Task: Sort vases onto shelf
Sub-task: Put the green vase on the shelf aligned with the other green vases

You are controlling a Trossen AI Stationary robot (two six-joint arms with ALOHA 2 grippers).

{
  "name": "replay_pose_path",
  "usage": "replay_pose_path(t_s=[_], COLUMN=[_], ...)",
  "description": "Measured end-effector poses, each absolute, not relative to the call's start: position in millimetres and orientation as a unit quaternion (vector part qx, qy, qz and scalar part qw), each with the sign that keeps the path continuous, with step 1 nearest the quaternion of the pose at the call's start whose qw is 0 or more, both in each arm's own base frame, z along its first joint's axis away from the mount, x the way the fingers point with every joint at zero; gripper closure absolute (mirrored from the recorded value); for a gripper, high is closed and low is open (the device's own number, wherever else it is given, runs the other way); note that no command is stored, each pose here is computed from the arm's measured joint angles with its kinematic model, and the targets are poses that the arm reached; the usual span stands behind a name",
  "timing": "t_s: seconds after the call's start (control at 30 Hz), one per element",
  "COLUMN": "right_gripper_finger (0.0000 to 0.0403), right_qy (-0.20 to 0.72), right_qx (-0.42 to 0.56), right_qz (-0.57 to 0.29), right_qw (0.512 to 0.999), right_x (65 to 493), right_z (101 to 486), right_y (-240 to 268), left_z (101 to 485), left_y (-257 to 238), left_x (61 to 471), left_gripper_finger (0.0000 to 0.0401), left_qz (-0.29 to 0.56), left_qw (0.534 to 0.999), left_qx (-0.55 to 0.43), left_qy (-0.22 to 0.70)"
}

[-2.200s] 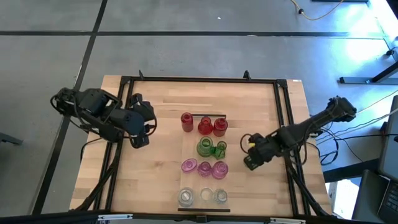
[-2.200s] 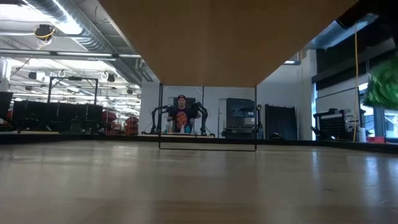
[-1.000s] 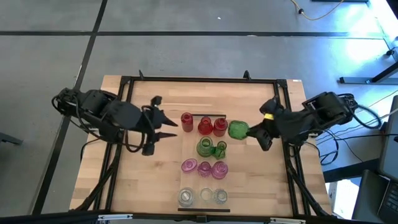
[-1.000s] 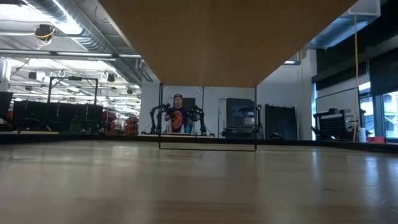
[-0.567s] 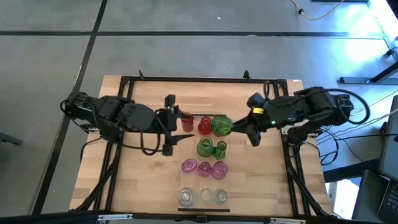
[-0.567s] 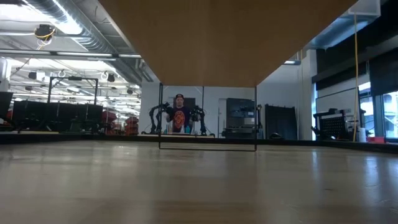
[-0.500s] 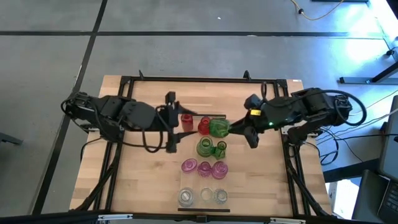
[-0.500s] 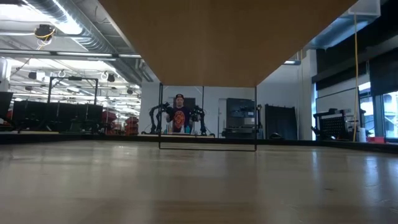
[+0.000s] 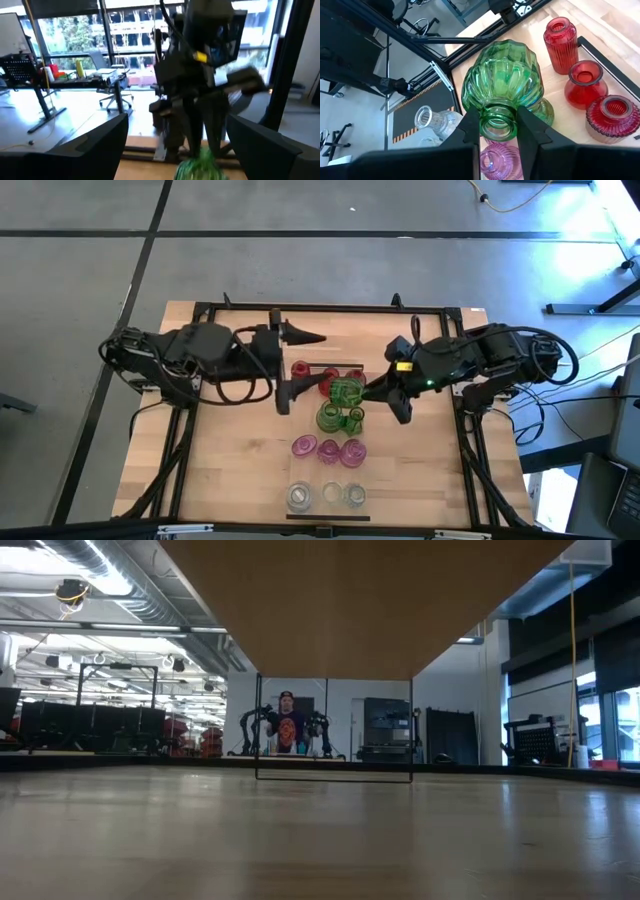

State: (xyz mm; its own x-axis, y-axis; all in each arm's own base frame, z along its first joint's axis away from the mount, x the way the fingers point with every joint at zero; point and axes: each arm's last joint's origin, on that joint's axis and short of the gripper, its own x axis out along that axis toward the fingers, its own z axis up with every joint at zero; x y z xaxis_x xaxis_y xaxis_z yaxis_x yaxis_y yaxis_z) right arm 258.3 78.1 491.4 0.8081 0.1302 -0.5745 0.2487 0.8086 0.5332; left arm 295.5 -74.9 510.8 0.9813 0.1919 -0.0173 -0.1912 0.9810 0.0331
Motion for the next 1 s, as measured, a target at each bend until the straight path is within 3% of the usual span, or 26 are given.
replay_pose_path(t_s=[0.17,0.4,1.0], right_gripper_finger=[0.0350,0.0350,0.0350], right_qy=[0.308,0.310,0.307], right_qx=[0.301,0.301,0.291], right_qz=[-0.030,-0.026,-0.027], right_qw=[0.902,0.901,0.906], right_x=[258,258,258], right_z=[491,491,492], right_y=[78,79,78], left_z=[518,511,508], left_y=[-76,-68,-71], left_x=[296,293,297], left_gripper_finger=[0.0071,0.0071,0.0071], left_qz=[0.091,0.224,0.167], left_qw=[0.994,0.974,0.986], left_qx=[-0.061,-0.036,-0.015], left_qy=[-0.030,-0.002,0.014])
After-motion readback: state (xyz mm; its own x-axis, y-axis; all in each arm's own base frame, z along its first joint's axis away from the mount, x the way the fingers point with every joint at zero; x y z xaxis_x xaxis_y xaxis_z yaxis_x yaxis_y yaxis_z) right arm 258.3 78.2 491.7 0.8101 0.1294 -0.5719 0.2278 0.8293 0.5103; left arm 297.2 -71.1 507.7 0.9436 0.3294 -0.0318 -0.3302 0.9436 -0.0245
